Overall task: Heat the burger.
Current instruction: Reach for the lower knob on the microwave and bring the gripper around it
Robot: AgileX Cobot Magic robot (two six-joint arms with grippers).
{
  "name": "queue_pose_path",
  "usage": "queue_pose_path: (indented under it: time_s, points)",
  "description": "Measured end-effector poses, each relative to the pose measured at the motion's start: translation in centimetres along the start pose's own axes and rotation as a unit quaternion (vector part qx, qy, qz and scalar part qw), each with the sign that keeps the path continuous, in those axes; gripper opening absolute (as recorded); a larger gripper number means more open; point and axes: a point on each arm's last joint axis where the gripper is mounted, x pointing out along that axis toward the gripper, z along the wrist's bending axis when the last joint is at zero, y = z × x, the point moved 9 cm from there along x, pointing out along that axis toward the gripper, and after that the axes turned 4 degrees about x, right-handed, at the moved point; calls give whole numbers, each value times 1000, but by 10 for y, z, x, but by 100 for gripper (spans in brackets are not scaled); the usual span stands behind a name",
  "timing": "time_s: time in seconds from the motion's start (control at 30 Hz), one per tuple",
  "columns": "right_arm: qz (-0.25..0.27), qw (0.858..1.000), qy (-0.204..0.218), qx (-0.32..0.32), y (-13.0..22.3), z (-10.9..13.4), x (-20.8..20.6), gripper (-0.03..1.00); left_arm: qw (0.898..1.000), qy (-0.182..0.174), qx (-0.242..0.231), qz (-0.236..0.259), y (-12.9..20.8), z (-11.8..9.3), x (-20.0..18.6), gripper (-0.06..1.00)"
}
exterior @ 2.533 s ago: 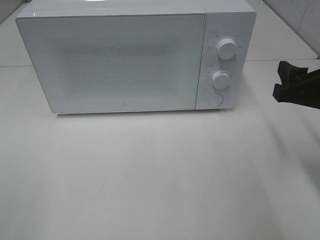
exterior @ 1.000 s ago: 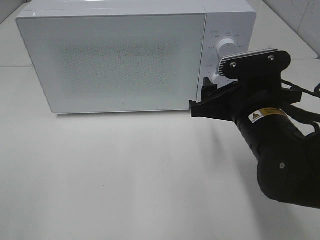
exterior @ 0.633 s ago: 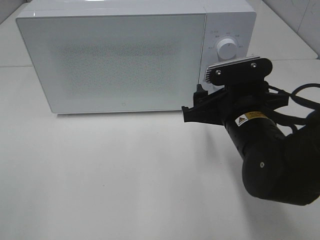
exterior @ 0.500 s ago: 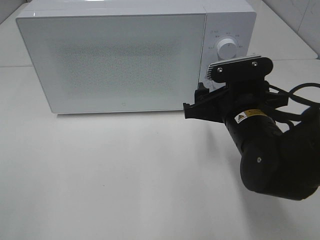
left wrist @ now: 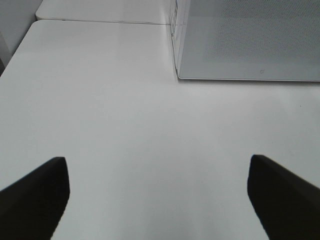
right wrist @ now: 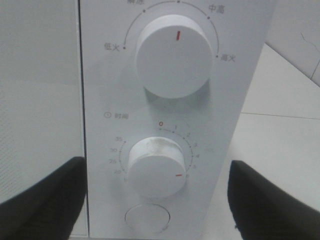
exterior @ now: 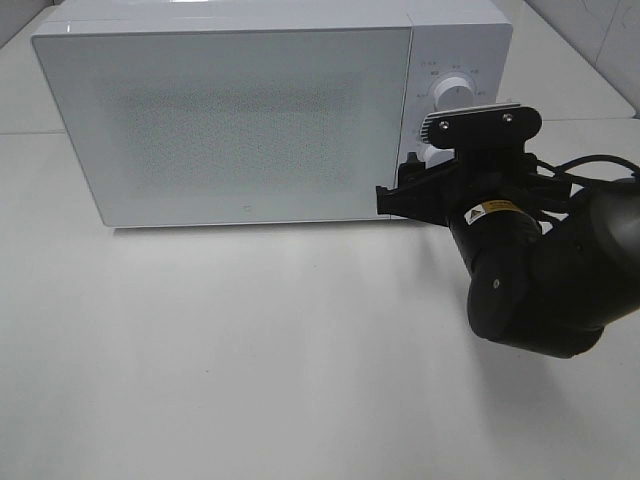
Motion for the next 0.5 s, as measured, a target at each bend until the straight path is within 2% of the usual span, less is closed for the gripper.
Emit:
queue_pose_path:
  time_s: [0.5]
  points:
    - [-1, 1000, -2, -5, 14, 5, 26, 75, 1000, 0, 0, 0, 0, 0, 0, 88]
